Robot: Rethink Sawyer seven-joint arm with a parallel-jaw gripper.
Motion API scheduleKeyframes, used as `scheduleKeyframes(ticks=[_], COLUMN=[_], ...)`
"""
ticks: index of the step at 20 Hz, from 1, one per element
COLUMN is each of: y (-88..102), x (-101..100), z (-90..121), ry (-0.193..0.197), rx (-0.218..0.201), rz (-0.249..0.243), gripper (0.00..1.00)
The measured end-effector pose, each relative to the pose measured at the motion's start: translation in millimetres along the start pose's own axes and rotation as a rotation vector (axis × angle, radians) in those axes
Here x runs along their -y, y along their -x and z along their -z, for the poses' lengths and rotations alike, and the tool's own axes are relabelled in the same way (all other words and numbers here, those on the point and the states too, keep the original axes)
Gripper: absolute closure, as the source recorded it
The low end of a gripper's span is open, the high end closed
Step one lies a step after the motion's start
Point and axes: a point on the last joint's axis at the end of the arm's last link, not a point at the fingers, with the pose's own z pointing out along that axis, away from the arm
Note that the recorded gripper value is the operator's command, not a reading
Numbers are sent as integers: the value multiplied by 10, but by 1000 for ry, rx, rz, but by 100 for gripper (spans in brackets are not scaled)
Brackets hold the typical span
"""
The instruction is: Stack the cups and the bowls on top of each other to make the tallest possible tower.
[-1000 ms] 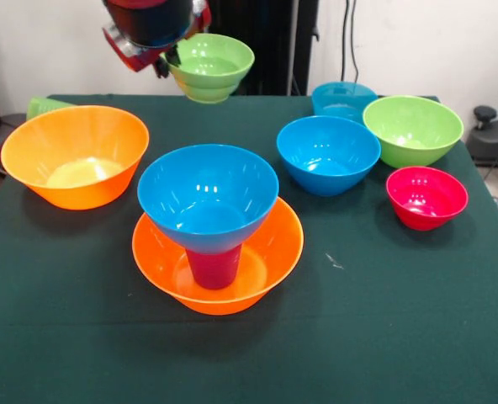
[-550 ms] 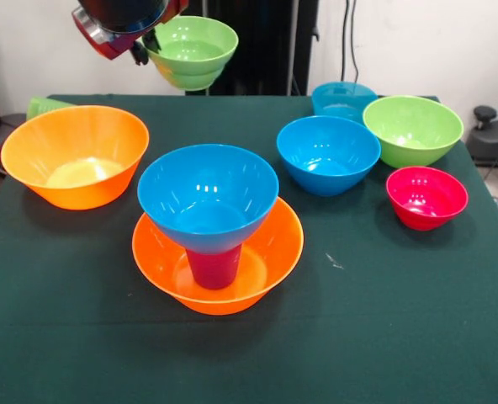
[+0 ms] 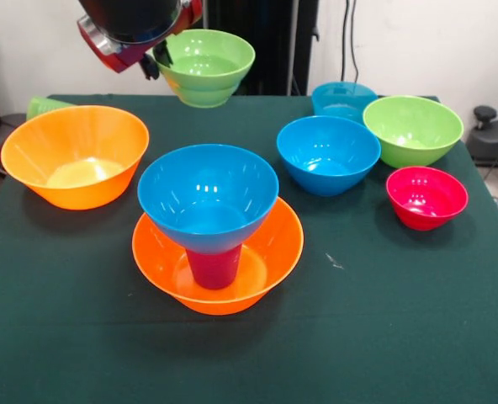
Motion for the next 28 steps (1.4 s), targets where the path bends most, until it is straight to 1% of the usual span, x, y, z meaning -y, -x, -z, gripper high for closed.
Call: scheduleKeyframes(ticks=[6, 12, 17, 21, 28], y=[105, 102, 79, 100, 171], x=[26, 122, 240, 294, 337], z=[47, 117, 179, 201, 193], ry=[-3, 3, 10, 11, 16], rx=[20, 35, 49, 62, 75], rz=[-7, -22, -4, 9, 10], gripper=[100, 100, 100, 100, 100])
